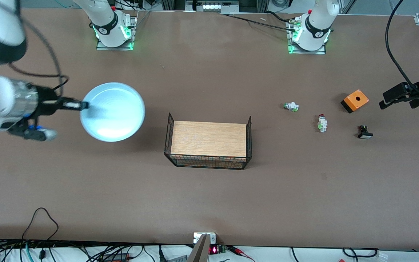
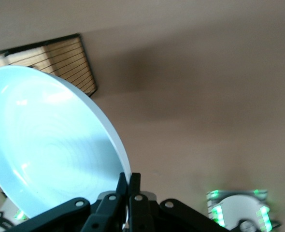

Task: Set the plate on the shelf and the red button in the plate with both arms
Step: 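Lift the plate with the right gripper while the left gripper reaches the button, then lower the plate into the basket while the left gripper grasps the button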

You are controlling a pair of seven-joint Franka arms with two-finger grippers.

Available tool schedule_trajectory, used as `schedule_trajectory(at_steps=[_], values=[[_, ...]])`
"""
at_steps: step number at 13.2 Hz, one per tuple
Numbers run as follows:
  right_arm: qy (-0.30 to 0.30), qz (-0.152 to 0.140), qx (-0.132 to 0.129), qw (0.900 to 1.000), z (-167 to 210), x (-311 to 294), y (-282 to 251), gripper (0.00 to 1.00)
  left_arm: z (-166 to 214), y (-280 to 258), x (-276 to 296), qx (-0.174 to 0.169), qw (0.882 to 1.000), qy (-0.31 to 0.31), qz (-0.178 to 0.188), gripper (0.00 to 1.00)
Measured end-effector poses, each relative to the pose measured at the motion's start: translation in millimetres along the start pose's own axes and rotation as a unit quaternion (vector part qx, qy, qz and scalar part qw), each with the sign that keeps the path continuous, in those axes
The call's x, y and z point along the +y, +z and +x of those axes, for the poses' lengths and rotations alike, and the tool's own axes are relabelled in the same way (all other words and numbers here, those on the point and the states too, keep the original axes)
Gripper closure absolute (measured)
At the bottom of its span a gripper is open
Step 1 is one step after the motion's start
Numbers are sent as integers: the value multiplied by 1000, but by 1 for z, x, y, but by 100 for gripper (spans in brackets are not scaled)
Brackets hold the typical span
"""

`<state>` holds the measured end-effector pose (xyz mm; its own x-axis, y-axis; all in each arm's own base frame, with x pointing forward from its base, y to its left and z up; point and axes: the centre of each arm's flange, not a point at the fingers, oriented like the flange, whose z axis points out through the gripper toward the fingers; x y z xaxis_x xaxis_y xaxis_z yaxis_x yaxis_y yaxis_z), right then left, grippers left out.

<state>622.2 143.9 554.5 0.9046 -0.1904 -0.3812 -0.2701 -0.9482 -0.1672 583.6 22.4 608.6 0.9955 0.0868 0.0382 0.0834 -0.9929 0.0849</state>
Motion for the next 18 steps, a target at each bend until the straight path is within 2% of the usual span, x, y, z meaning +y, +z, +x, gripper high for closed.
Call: schedule_trajectory(at_steps=[2,4,9,13,16,18], values=[[34,9,-13,999,-23,-39,9,97,0,0,-1,0,1000,-1,0,0],[42,19,-20,999,-33,-60,15,97,0,0,-1,0,1000,-1,0,0],[58,38,9,998,-56,-124,38,97,4,12,-1,-10,1000,2,4,0],[65,60,33,996,-41,-165,88,97,22,72,7,-60,998,14,21,0],[61,64,49,995,-26,-191,138,97,40,148,15,-113,993,20,19,0],[61,64,63,994,-25,-209,162,97,50,193,14,-131,991,18,16,0]])
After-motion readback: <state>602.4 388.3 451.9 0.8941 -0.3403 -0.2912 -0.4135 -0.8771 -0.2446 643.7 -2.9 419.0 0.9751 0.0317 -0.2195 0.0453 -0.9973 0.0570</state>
